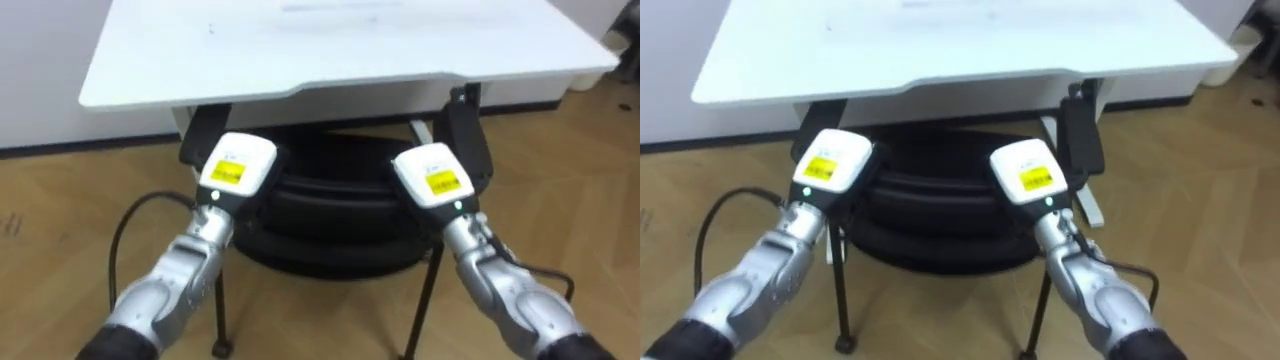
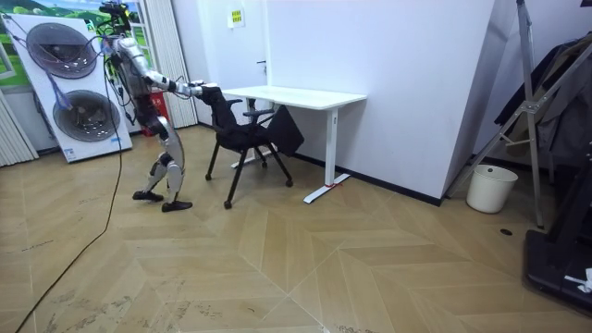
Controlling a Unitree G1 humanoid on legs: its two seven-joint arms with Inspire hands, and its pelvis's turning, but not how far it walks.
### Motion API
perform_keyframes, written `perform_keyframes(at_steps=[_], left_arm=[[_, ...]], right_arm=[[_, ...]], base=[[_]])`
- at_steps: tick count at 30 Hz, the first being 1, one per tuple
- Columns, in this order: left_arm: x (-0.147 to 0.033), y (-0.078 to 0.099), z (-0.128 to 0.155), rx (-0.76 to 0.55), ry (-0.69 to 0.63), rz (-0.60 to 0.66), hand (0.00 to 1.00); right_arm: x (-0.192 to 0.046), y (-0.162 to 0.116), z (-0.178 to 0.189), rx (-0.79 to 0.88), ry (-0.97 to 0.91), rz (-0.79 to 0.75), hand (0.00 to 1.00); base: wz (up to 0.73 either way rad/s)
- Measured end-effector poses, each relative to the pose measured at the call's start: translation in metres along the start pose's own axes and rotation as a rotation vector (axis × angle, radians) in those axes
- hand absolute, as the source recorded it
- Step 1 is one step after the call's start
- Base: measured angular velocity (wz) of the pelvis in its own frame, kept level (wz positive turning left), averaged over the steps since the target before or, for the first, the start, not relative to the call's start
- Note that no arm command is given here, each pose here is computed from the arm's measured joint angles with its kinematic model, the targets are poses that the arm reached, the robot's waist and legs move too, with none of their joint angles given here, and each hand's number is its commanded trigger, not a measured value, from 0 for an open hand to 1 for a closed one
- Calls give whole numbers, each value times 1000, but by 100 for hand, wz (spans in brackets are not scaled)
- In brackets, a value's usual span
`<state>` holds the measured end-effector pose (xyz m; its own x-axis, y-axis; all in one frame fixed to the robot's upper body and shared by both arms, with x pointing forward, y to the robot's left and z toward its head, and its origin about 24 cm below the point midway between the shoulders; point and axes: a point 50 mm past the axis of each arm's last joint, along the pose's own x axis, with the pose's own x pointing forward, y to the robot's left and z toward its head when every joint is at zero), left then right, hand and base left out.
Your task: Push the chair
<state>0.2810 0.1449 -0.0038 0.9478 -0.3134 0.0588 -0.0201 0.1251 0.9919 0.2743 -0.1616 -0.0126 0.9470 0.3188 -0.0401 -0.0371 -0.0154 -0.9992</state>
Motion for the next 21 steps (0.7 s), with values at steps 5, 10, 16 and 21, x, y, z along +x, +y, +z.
perform_keyframes(at_steps=[5,10,16,21], left_arm=[[-4,-5,6,-10,-11,-4,100],[-1,0,7,-3,-15,17,100],[-1,-2,15,-9,-57,-4,100],[-6,-10,20,-13,-84,-41,100]], right_arm=[[-10,6,-3,-1,12,3,100],[-9,2,-3,-18,21,-32,100],[-16,4,-12,-25,43,-30,100],[-26,14,-14,-17,59,0,100]], base=[[-10],[-10],[-16],[-9]])
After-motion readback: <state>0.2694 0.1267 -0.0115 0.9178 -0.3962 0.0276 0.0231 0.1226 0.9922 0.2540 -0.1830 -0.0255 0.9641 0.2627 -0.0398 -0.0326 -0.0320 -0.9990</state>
